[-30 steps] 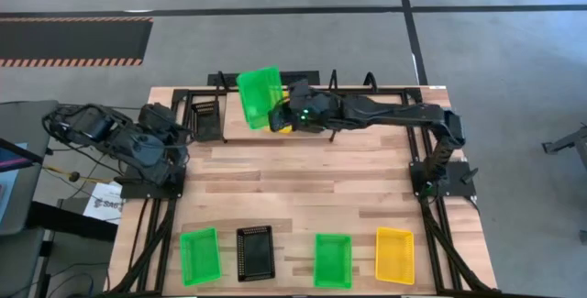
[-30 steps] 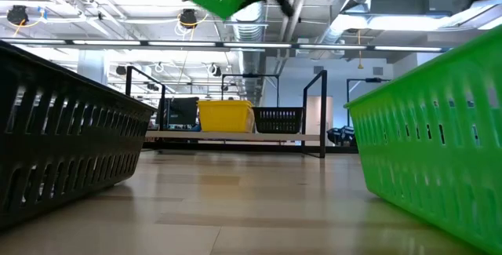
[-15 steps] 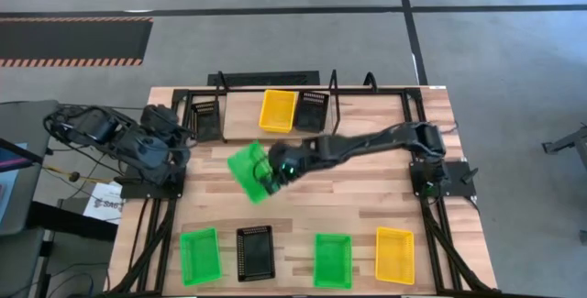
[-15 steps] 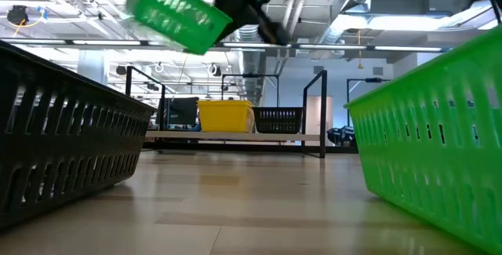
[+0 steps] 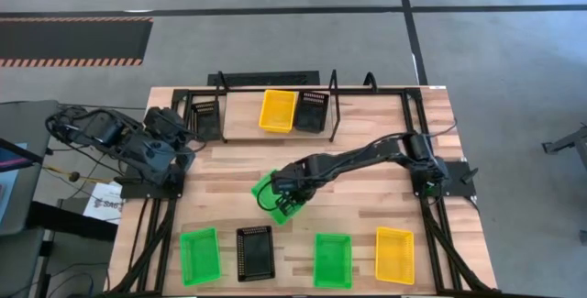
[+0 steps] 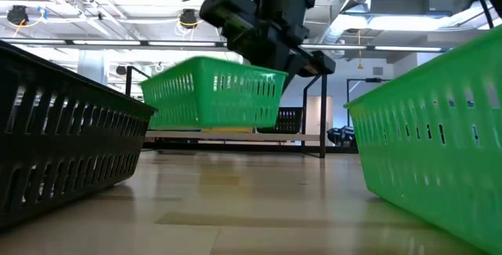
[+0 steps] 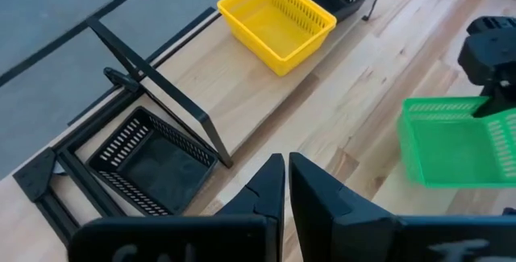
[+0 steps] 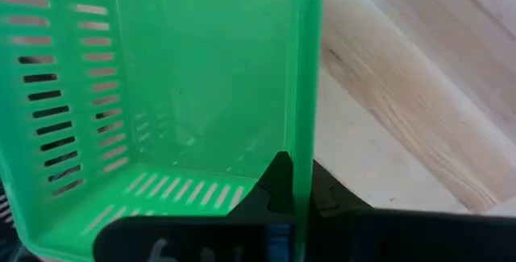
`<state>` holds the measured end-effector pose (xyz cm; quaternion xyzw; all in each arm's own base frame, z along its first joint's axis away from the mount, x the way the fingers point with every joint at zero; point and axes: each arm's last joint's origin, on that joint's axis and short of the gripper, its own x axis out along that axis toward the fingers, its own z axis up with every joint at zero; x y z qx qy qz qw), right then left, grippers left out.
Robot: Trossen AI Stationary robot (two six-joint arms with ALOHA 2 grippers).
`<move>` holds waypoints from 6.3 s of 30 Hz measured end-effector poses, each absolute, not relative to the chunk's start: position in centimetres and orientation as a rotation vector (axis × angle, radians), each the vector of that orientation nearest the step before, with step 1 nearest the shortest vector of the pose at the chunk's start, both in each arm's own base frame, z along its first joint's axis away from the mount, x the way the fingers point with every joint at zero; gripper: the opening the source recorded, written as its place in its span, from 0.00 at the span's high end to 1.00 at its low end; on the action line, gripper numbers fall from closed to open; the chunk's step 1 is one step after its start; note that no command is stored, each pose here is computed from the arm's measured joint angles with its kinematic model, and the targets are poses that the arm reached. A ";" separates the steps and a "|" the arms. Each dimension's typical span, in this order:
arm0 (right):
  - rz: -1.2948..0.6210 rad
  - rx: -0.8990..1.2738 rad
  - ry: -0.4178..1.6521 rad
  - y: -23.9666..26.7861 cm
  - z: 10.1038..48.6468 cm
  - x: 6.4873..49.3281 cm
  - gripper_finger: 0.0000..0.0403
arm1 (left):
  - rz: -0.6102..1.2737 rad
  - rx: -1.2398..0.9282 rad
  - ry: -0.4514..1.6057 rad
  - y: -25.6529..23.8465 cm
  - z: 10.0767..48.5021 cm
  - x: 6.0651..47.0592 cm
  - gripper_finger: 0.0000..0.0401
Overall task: Stack baskets on shelf by color
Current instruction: Put the top right green bin on the shelf
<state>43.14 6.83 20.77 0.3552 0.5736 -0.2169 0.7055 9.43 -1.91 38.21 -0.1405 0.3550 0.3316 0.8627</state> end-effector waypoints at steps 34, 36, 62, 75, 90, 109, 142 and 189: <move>-0.458 0.691 1.269 1.5 19.0 44.5 0.72 | 0.701 -0.288 0.768 -2.2 38.0 10.1 0.98; -0.451 0.684 1.266 1.4 19.7 44.6 0.69 | 0.701 -0.288 0.768 -2.2 38.0 10.1 0.98; -0.398 0.371 1.170 2.1 40.2 34.2 0.65 | 0.782 -0.963 0.680 -7.1 27.0 17.7 0.98; -0.467 0.216 0.831 2.0 48.1 23.6 0.67 | 0.903 -1.268 0.718 -12.8 19.8 23.8 0.98; -0.450 0.126 0.771 1.8 49.6 21.0 0.67 | 0.868 -1.284 0.568 -12.8 18.1 26.6 0.98; -0.450 0.110 0.777 1.6 49.5 21.1 0.67 | -0.138 0.078 0.887 -11.5 23.9 29.7 0.98; -0.443 0.305 0.561 1.5 50.9 22.5 0.71 | -0.516 0.805 1.217 -7.2 20.7 28.9 0.71; -0.456 0.168 0.771 1.4 49.6 20.9 0.71 | 0.979 -0.331 0.892 -7.5 33.1 31.1 1.00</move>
